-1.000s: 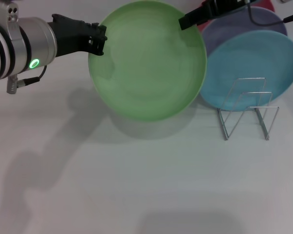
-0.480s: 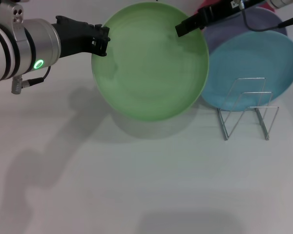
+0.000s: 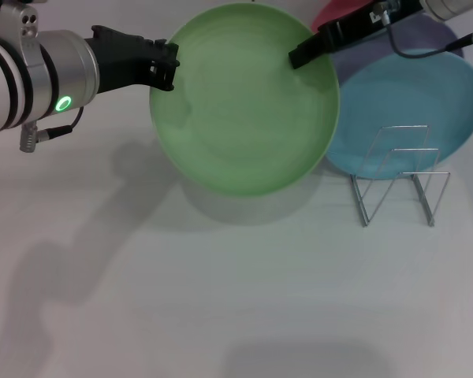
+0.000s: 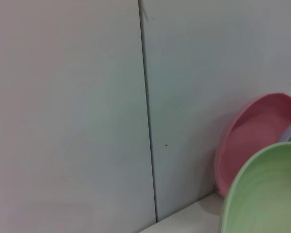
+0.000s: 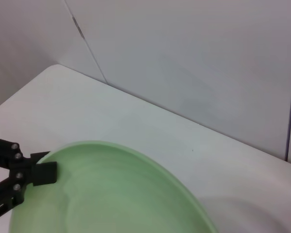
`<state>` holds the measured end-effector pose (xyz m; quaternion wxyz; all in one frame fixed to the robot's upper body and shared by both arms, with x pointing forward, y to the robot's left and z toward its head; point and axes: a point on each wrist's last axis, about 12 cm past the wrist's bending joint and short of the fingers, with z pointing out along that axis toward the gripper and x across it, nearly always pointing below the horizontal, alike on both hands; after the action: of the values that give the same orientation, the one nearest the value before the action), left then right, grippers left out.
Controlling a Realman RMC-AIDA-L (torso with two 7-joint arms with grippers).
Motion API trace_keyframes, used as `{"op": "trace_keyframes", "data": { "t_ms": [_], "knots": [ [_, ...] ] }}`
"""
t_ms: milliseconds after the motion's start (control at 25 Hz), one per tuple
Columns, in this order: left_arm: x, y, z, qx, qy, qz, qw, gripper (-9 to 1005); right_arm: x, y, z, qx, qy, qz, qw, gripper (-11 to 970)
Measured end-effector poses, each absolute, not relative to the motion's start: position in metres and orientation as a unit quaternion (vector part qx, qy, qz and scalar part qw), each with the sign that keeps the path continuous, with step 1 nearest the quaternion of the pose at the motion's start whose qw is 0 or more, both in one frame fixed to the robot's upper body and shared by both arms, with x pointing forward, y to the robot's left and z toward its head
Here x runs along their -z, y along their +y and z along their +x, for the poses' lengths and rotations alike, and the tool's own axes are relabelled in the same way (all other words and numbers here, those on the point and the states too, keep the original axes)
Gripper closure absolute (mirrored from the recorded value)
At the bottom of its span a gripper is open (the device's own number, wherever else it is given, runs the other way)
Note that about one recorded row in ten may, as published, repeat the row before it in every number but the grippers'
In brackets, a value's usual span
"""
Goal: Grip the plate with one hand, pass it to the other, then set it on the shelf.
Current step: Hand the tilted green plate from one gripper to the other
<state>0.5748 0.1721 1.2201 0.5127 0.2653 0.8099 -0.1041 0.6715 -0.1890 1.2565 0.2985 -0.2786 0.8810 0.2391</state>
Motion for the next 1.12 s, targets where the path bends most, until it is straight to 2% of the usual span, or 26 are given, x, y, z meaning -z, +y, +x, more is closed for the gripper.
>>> {"op": "trace_keyframes", "data": {
  "t_ms": [120,320,520,640,1040,1120],
  "knots": [
    [-1.22,0.172,0.575,0.105,0.81,0.264,0.513,862,-1.256,-0.189,0.672,-0.238,0.88,-0.278,0.301,598],
    [-1.221,0.172,0.576,0.119,0.805,0.263,0.519,857,-1.248,-0.186,0.67,-0.233,0.868,-0.296,0.323,626],
    [-1.224,0.171,0.575,0.131,0.788,0.26,0.542,851,-1.249,-0.188,0.664,-0.226,0.861,-0.301,0.341,779],
    [-1.227,0.171,0.575,0.134,0.783,0.258,0.55,848,-1.251,-0.19,0.661,-0.221,0.86,-0.306,0.344,806],
    [-1.24,0.172,0.573,0.137,0.756,0.265,0.582,629,-1.257,-0.196,0.657,-0.202,0.86,-0.314,0.347,849],
    [-1.24,0.179,0.573,0.122,0.747,0.259,0.6,534,-1.265,-0.2,0.653,-0.186,0.854,-0.329,0.359,864]
  ]
}}
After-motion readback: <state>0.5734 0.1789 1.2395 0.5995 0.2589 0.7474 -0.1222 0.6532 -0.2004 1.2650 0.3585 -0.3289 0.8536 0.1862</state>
